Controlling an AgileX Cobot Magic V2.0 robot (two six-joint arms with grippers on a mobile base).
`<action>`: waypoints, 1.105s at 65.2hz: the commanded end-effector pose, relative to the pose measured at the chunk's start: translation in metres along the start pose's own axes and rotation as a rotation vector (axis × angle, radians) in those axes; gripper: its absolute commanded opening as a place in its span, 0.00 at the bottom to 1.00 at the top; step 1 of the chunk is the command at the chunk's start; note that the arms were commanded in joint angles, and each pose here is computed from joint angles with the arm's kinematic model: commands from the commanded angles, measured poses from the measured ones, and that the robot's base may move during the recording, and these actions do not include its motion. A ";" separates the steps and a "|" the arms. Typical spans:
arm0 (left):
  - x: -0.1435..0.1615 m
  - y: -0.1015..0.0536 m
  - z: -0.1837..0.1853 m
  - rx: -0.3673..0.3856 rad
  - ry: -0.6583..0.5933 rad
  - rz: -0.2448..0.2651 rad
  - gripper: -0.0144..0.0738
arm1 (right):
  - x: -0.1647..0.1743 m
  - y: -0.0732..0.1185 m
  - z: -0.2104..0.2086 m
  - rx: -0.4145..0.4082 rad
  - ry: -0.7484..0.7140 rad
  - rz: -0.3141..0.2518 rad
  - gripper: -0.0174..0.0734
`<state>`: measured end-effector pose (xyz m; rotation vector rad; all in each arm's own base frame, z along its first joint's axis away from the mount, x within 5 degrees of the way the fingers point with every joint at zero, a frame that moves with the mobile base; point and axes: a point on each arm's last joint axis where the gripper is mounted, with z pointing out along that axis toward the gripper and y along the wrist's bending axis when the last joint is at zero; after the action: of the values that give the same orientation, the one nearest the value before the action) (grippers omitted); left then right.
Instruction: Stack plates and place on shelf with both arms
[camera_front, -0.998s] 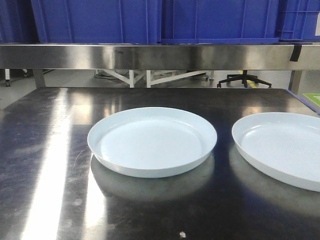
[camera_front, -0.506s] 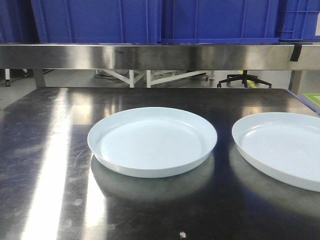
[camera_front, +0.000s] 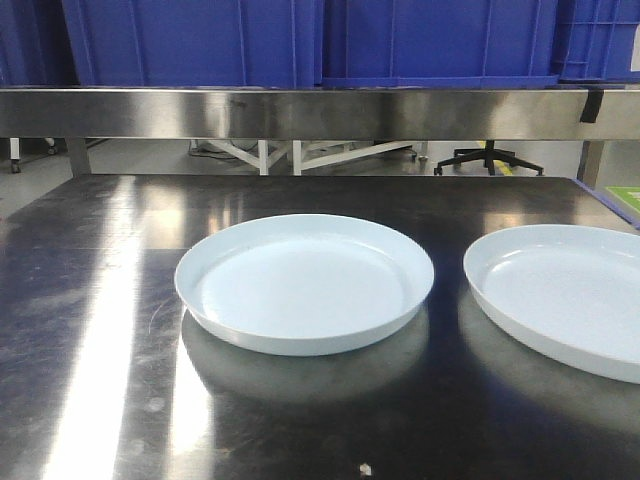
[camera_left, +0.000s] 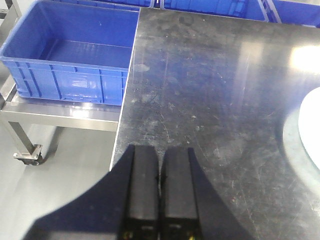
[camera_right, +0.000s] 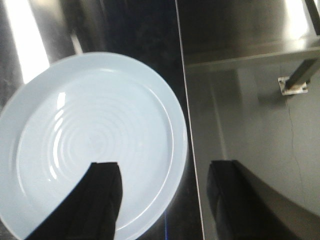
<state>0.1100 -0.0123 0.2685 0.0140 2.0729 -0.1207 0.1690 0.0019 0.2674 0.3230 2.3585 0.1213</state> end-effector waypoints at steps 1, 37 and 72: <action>-0.015 -0.002 -0.005 0.019 -0.100 0.001 0.27 | -0.015 0.004 0.003 -0.011 -0.058 -0.022 0.73; -0.015 -0.002 -0.005 0.019 -0.101 0.001 0.27 | -0.019 0.002 0.070 0.032 0.030 -0.075 0.73; -0.015 -0.002 -0.005 0.019 -0.103 0.001 0.27 | -0.020 -0.012 0.089 0.074 0.046 -0.030 0.49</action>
<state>0.1100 -0.0123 0.2685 0.0145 2.0729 -0.1204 0.2325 -0.0137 0.1984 0.3603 2.5188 0.0310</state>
